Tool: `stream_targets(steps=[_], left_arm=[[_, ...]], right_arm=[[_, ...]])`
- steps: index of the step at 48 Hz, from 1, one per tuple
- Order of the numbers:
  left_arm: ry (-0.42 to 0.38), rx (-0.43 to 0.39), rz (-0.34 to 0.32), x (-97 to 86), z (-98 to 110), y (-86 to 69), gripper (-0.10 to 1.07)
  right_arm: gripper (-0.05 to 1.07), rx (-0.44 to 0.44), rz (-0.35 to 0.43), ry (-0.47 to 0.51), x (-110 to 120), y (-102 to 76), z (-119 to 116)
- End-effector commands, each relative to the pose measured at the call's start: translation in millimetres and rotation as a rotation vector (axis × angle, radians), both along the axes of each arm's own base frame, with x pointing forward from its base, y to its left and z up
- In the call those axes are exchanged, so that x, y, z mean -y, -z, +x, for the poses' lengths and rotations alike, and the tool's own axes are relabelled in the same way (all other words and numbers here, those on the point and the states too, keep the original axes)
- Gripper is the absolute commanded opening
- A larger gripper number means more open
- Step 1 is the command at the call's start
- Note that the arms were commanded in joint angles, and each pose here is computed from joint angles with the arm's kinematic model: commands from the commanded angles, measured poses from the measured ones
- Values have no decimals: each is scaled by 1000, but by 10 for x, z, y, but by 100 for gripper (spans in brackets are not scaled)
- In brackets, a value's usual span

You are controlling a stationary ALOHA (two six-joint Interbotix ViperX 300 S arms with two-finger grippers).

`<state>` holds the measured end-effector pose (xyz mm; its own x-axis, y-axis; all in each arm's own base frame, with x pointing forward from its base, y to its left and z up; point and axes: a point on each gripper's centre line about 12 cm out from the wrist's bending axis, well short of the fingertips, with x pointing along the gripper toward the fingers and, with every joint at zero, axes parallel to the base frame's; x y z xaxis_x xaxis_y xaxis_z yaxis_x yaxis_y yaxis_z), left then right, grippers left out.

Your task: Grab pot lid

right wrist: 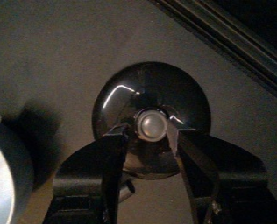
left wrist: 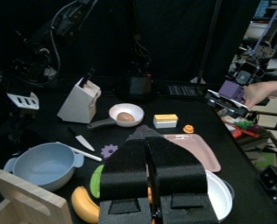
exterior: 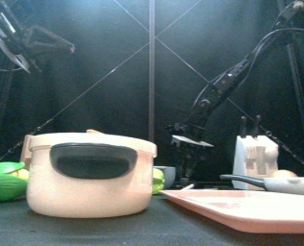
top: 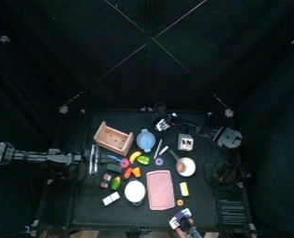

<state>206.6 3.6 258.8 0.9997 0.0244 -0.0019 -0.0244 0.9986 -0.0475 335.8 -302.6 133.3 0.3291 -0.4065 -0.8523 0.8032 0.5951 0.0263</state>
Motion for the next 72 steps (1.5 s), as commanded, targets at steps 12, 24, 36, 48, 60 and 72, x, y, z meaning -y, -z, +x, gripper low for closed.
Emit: stream_targets(steps=[12,24,36,48,60,72], left_arm=[[-4,17,-1,-8,17,-46,-3],[-6,17,-1,-11,17,-46,-3],[-6,17,-3,-11,17,-46,-3],[-6,15,-1,-11,12,-37,-3],[-10,11,-8,-17,11,-21,-3],[-30,-3,-21,-55,-6,34,-3]], right_arm=[[78,8,-12,8,85,-20,19],[76,-12,-16,-5,89,40,21],[63,-13,-22,-8,97,30,25],[59,-2,-37,-15,84,-59,39],[59,6,-47,-30,49,-101,94],[59,3,-47,-42,2,-124,121]])
